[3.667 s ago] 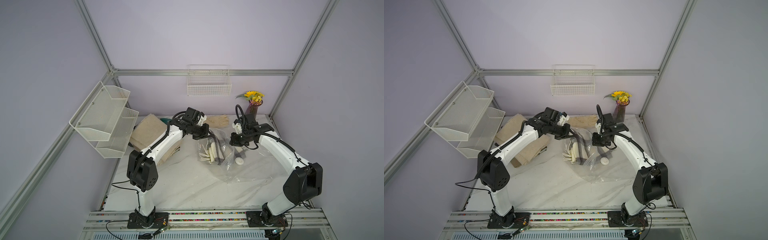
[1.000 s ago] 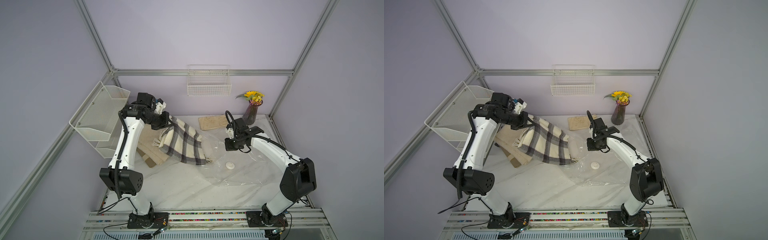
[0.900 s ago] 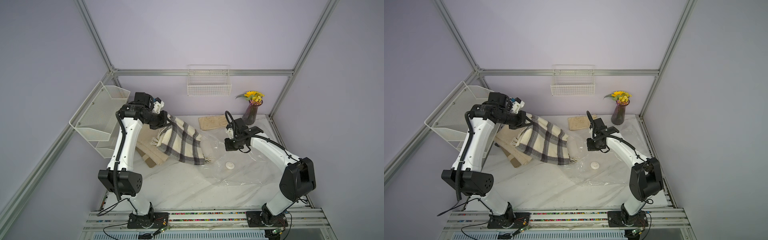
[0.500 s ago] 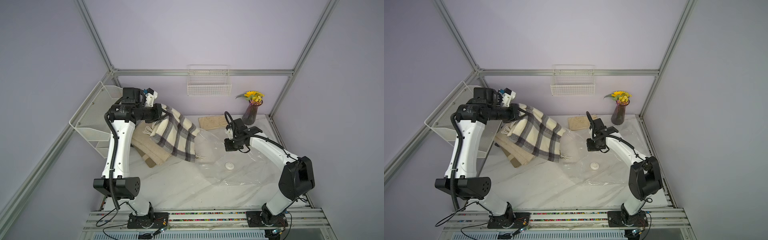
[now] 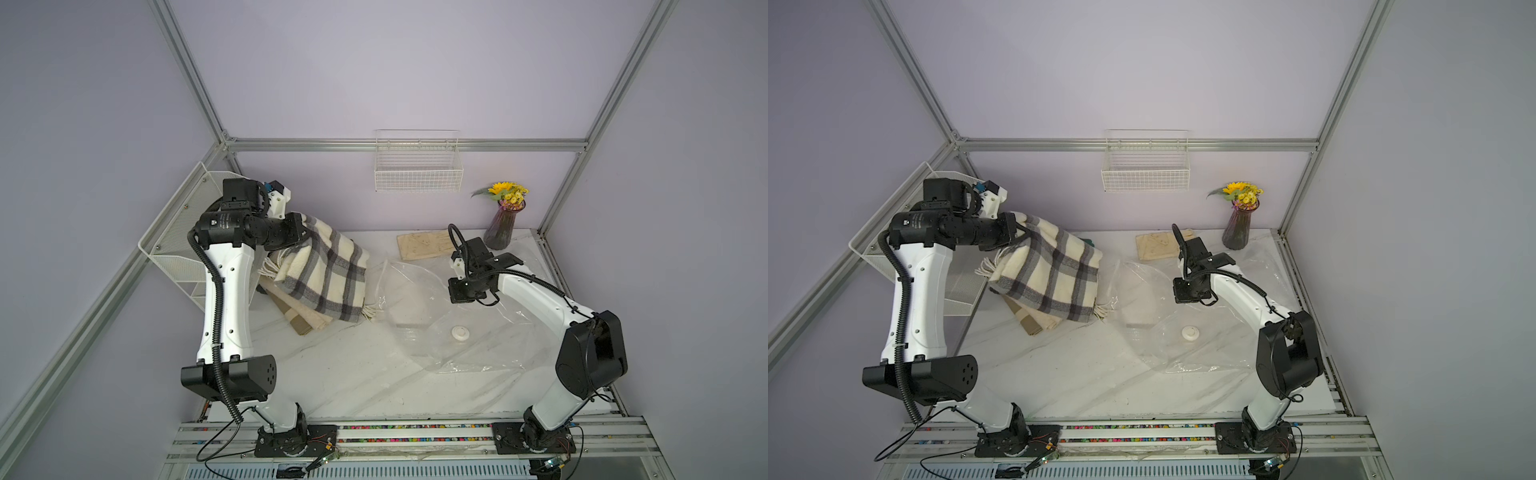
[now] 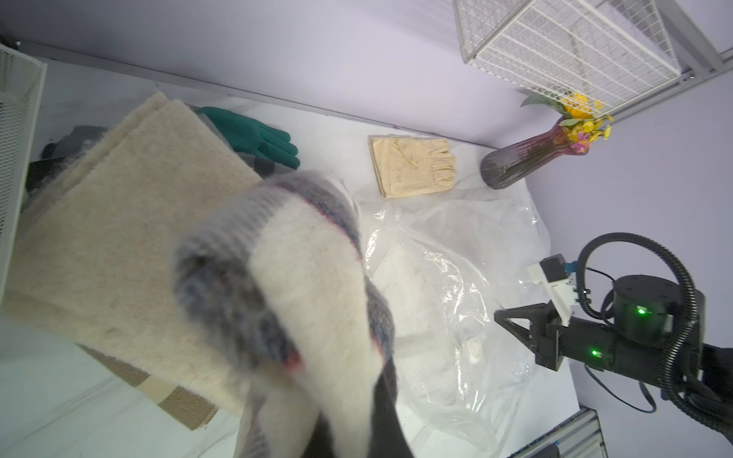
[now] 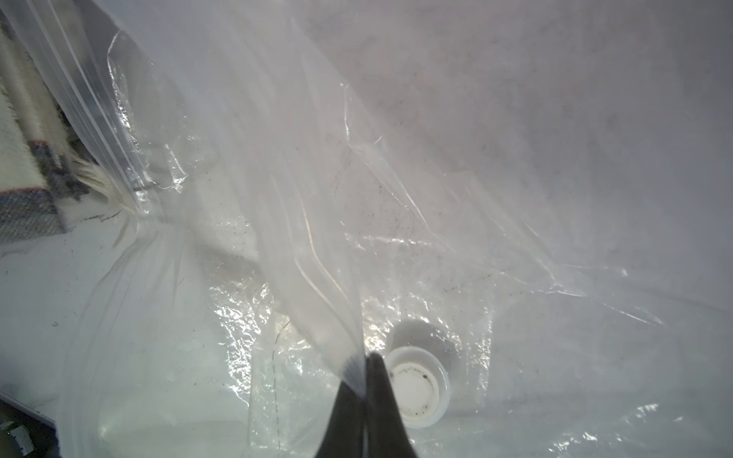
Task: Take the scarf out of the vacuum bag
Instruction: Place the scarf at the center of the board.
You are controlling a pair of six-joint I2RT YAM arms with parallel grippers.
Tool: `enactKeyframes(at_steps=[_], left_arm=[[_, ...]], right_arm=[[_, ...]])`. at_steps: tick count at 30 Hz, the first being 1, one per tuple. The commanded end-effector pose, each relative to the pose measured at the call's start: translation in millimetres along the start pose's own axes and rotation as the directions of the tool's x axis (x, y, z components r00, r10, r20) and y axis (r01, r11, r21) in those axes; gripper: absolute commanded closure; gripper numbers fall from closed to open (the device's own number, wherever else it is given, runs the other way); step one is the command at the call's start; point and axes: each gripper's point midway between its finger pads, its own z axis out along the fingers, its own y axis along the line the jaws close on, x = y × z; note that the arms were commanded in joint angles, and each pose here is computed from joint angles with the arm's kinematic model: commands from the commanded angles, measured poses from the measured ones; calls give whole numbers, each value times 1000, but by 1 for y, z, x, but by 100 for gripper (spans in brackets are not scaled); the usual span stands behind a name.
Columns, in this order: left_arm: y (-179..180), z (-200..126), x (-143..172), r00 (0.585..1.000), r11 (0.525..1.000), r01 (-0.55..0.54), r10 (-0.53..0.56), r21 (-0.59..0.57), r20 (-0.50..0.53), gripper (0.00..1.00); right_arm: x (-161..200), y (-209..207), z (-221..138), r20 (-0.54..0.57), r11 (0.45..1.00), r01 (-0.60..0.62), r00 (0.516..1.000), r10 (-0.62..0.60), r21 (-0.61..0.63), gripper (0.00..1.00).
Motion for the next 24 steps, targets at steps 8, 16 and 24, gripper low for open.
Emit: enactKeyframes(at_steps=[8, 16, 24], left_arm=[[40, -7, -37, 990, 964, -110, 129, -243, 63, 100], [71, 23, -49, 991, 934, -117, 130, -338, 15, 100], [95, 44, -68, 989, 899, -118, 143, -422, 29, 100]], right_arm=[[5, -2, 8, -26, 1000, 24, 999, -24, 16, 100], [4, -1, 10, -33, 999, 30, 999, -29, 12, 100], [5, 0, 11, -38, 1000, 30, 999, -30, 8, 100]])
